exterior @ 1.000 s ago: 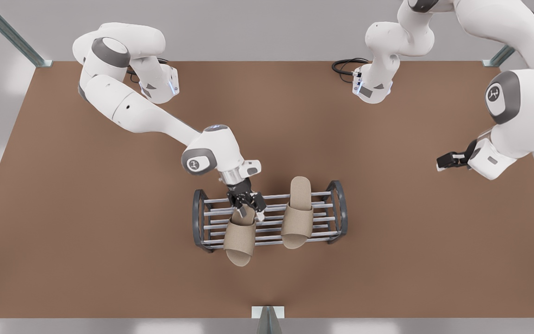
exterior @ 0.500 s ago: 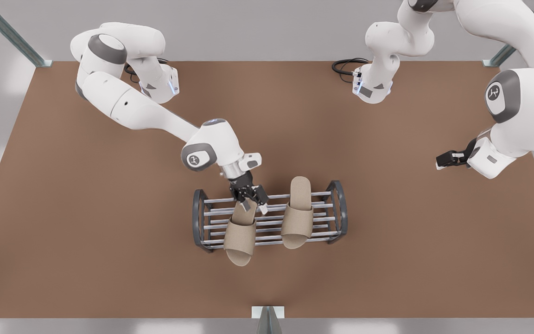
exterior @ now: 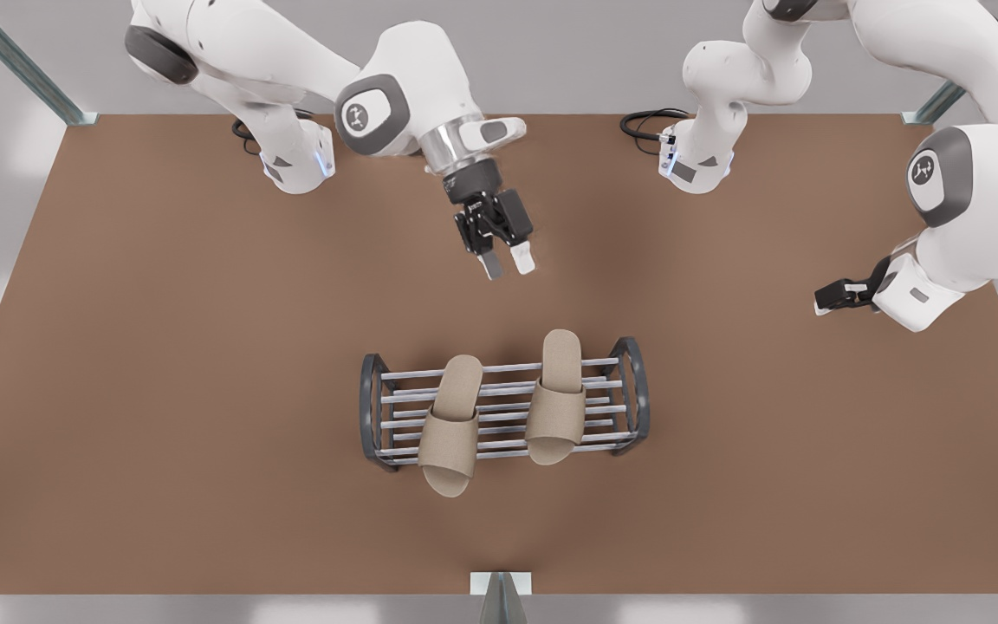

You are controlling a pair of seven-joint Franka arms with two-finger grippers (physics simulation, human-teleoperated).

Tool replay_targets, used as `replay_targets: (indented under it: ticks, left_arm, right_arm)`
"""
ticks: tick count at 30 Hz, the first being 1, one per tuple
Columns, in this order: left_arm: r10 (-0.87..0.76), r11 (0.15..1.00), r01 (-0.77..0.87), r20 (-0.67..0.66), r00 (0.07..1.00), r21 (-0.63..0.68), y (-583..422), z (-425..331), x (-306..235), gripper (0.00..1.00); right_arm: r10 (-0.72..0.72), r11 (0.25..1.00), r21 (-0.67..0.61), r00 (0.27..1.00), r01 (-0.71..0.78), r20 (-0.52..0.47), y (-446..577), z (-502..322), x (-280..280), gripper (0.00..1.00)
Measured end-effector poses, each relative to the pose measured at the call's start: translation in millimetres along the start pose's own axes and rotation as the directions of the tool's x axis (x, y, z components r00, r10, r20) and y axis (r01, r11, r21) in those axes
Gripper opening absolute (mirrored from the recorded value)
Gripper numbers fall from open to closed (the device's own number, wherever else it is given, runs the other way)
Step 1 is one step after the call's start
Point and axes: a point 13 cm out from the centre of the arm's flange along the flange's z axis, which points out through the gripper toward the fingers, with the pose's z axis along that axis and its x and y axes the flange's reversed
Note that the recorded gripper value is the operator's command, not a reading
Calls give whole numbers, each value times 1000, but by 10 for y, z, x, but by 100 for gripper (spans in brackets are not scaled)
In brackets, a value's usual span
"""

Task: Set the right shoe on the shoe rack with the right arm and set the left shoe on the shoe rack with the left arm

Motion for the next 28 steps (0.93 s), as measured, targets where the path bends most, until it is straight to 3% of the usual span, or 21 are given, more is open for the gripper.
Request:
replay_targets:
  ticks: [3, 7, 9, 11, 13, 15, 17, 22, 28]
  left_arm:
    - [2, 1000, -2, 1, 1000, 0, -10, -4, -1, 100]
    - [2, 1000, -2, 2, 1000, -1, -13, -6, -3, 100]
    - [2, 1000, -2, 2, 1000, -1, -11, -6, -4, 100]
    - [1, 1000, -1, 3, 1000, -1, -10, -7, -6, 100]
    - [1, 1000, -1, 3, 1000, -1, -10, -7, -7, 100]
    - [1, 1000, -1, 3, 1000, -1, -10, -7, -7, 100]
    - [1, 1000, -1, 3, 1000, -1, -11, -7, -7, 100]
    - [0, 1000, 0, 4, 1000, 0, -3, -8, -9, 100]
    - [1, 1000, -1, 5, 1000, -1, -10, -9, -12, 100]
  right_arm:
    - [356, 921, -124, 927, -370, -118, 104, -97, 1172, 100]
    - [579, 760, -230, 794, -608, -187, 338, -171, 1425, 100]
    - [680, 609, -261, 662, -749, -314, 734, 8, 2048, 100]
    - [747, 375, -199, 422, -905, -514, 1484, 148, 3252, 100]
    - [726, 209, -91, 217, -974, -653, 2057, -67, 4082, 100]
    - [684, 63, 0, 44, -998, -728, 2341, -522, 4574, 100]
    - [619, -47, 50, -68, -998, -782, 2628, -818, 4793, 100]
    - [510, -185, 95, -178, -978, -841, 2906, -1315, 4537, 100]
    - [416, -271, 179, -283, -946, -864, 3138, -1430, 4463, 100]
